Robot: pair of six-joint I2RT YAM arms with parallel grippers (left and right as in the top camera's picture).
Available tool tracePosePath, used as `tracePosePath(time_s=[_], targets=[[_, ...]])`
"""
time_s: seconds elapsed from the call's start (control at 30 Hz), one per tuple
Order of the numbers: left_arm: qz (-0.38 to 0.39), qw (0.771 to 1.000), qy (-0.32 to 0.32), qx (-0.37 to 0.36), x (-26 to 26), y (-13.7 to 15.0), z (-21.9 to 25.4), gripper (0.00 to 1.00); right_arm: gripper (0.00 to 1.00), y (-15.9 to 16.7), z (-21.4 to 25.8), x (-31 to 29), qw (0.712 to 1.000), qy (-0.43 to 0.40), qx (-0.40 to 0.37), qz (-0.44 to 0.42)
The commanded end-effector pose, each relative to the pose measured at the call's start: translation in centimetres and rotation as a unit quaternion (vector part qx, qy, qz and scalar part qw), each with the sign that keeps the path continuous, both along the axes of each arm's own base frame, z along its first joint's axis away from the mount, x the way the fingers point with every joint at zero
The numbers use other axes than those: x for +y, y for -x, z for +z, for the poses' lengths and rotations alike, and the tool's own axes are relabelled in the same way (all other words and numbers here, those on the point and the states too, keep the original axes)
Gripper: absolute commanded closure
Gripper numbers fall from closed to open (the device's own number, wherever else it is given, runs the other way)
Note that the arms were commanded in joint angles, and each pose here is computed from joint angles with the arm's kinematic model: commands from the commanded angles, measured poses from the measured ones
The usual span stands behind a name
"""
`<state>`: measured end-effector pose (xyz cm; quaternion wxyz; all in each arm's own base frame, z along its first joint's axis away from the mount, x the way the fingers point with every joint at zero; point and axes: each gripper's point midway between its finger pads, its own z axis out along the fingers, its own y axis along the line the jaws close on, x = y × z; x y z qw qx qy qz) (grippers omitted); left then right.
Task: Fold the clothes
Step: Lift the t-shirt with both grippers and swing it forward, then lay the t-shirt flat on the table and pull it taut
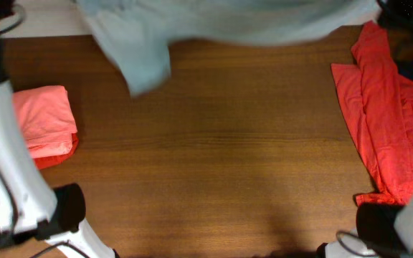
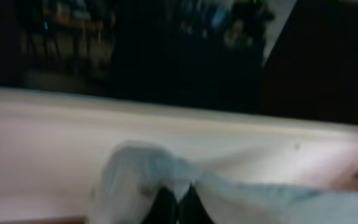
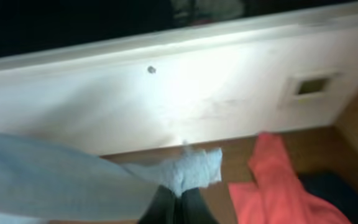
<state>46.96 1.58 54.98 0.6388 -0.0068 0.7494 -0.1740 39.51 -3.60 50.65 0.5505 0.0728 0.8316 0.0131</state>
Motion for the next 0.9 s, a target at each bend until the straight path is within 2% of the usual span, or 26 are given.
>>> tracePosePath(time_s=[0.0,0.03,0.1,0.2,0.27,0.4,0.43,0.47,0.6,0.87], targets=[[-0.028,0.995,-0.031,0.091,-1.0,0.6,-5.0,1.0,0.96,-0.8,-5.4,-1.4,0.995,0.011,0.098,-0.027],[-0.035,0.984,-0.042,0.167,-1.4,1.1,-9.1,1.0,0.96,-0.7,-7.9,-1.6,0.989,0.011,0.144,-0.031],[-0.047,0.966,-0.048,0.25,-1.9,1.8,-13.6,1.0,0.96,-0.6,-11.6,-2.2,0.977,0.015,0.21,-0.043],[-0.098,0.924,-0.069,0.363,-3.5,2.9,-20.2,1.0,0.96,-0.3,-17.3,-2.8,0.95,0.02,0.307,-0.053],[-0.127,0.89,-0.076,0.43,-4.4,3.0,-24.8,1.0,0.96,0.3,-21.8,-2.8,0.926,0.018,0.374,-0.05],[-0.131,0.818,-0.084,0.554,-4.7,4.1,-33.4,1.0,0.96,2.0,-29.4,-2.6,0.882,0.017,0.47,-0.037],[-0.131,0.791,-0.086,0.591,-4.6,4.8,-36.4,1.0,0.96,2.8,-32.0,-2.5,0.867,0.015,0.497,-0.034],[-0.133,0.782,-0.084,0.603,-4.6,5.0,-37.5,1.0,0.96,3.2,-33.1,-2.4,0.86,0.015,0.509,-0.034],[-0.125,0.719,-0.085,0.679,-3.8,8.1,-44.2,1.0,0.96,5.8,-38.4,-2.1,0.825,0.01,0.564,-0.029],[-0.107,0.626,-0.098,0.766,-2.2,13.9,-48.0,1.0,0.96,9.6,-41.6,-2.4,0.784,-0.001,0.62,-0.036]])
